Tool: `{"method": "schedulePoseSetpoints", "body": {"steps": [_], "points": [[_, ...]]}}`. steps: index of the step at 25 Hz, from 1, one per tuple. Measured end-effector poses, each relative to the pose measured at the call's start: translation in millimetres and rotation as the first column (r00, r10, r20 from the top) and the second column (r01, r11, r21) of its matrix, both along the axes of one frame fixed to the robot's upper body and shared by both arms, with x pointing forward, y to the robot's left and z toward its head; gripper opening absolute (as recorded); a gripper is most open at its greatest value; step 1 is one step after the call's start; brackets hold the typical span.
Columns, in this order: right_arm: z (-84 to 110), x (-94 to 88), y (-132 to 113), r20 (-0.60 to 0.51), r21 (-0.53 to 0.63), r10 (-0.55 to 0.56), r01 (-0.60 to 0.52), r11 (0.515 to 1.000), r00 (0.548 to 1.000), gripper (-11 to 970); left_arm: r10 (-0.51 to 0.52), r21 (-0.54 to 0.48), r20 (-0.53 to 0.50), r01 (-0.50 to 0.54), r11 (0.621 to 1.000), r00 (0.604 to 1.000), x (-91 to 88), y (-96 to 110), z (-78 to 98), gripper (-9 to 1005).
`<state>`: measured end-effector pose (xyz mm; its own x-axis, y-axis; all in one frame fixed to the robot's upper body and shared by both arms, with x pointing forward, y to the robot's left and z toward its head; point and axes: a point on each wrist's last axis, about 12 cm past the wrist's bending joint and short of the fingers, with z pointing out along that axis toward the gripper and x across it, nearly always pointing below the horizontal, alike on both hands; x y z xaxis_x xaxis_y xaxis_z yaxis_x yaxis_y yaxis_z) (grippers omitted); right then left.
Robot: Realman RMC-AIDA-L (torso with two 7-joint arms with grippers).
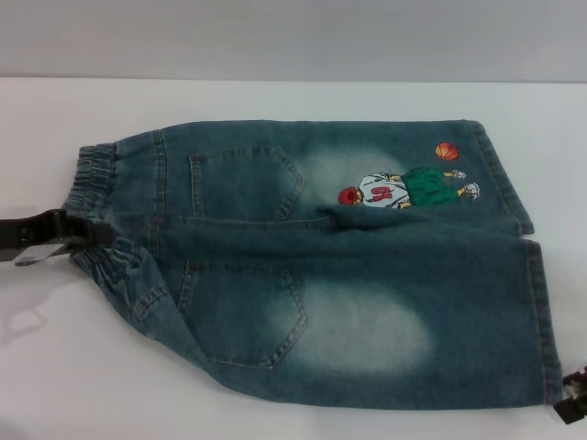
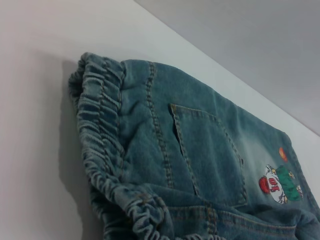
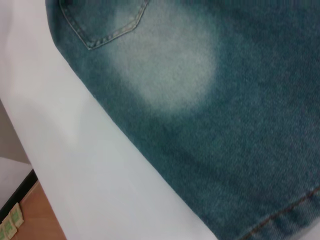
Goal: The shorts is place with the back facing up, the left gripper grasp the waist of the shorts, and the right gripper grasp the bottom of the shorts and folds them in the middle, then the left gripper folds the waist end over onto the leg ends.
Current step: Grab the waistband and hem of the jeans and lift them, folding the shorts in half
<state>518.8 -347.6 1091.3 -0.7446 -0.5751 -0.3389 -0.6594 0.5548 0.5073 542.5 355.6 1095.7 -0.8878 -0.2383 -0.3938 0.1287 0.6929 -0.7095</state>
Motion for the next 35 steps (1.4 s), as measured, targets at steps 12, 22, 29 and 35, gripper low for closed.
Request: {"method": "schedulePoseSetpoints", "body": {"steps": [12, 22, 29, 35], "points": [[5.0, 12.9, 18, 0.034, 0.018, 0.034, -0.035, 0.999, 0.999, 512, 0.001, 0.0, 0.002, -0.001, 1.0, 1.0, 0.6, -2, -1.1, 162], [5.5, 16.6, 32, 0.04, 0.028, 0.078, -0.079, 0.996, 0.996, 503, 0.001, 0.0, 0.003, -0.001, 1.0, 1.0, 0.8, -3, -1.6, 167], [2.4, 18.2, 39, 0.048, 0.016, 0.093, -0.094, 0.995, 0.994, 466, 0.001, -0.001, 0.003, -0.001, 1.0, 1.0, 0.8, -4, -2.0, 170], [2.3, 20.9, 43, 0.066, 0.011, 0.095, -0.096, 0.995, 0.993, 245, 0.002, -0.001, 0.003, -0.002, 1.0, 1.0, 0.7, -3, -2.0, 173]]}}
